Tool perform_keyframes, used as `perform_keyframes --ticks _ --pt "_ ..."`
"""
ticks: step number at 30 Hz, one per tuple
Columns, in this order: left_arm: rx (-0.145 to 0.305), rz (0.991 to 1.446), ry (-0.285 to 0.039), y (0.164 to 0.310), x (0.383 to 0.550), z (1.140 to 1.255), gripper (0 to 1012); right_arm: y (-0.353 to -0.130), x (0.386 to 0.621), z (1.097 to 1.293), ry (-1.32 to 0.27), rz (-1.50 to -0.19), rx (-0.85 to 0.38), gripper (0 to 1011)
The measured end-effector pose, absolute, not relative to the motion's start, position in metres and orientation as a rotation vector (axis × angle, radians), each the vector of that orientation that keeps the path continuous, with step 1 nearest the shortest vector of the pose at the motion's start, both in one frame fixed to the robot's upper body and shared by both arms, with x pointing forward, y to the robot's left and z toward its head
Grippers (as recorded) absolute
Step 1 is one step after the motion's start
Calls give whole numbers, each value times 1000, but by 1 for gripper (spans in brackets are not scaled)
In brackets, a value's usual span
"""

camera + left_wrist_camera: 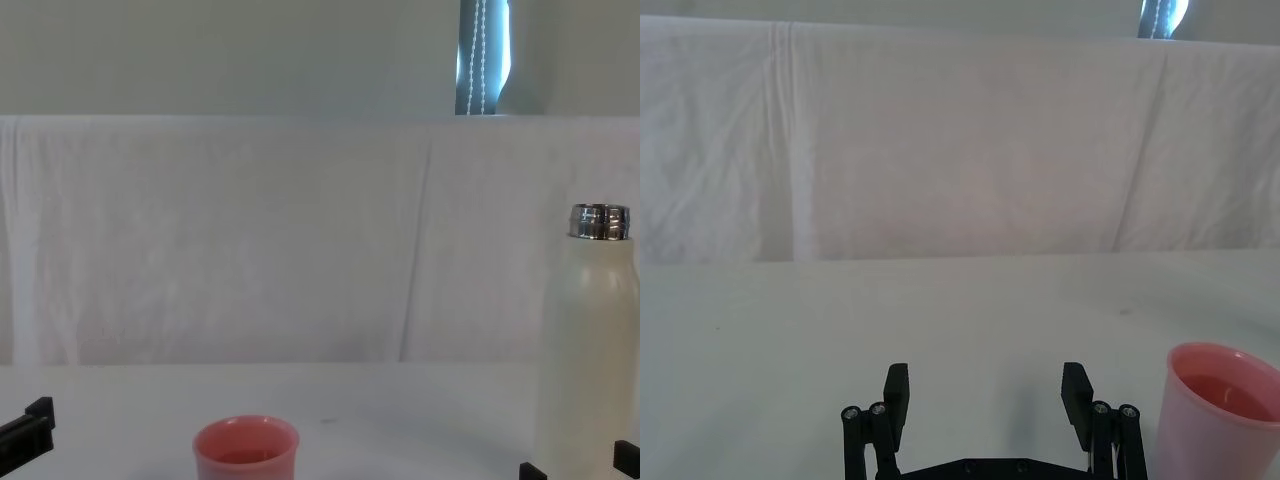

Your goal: Grasp the thermos with one hand and pour water into the cup lid.

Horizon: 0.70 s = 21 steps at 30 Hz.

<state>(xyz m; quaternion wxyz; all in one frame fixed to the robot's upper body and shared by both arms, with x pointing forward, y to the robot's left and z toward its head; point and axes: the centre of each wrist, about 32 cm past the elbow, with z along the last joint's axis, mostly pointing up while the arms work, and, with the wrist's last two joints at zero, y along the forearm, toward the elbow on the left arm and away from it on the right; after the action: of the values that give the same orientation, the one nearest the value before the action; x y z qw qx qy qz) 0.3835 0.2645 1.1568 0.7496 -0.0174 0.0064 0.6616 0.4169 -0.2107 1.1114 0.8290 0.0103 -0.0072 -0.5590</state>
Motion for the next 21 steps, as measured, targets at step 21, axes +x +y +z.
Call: perform_keyframes --ticks 21 --pt "-38 1446 14 265 384 1157 1001 -211 417 1112 -16 -1186 23 1003"
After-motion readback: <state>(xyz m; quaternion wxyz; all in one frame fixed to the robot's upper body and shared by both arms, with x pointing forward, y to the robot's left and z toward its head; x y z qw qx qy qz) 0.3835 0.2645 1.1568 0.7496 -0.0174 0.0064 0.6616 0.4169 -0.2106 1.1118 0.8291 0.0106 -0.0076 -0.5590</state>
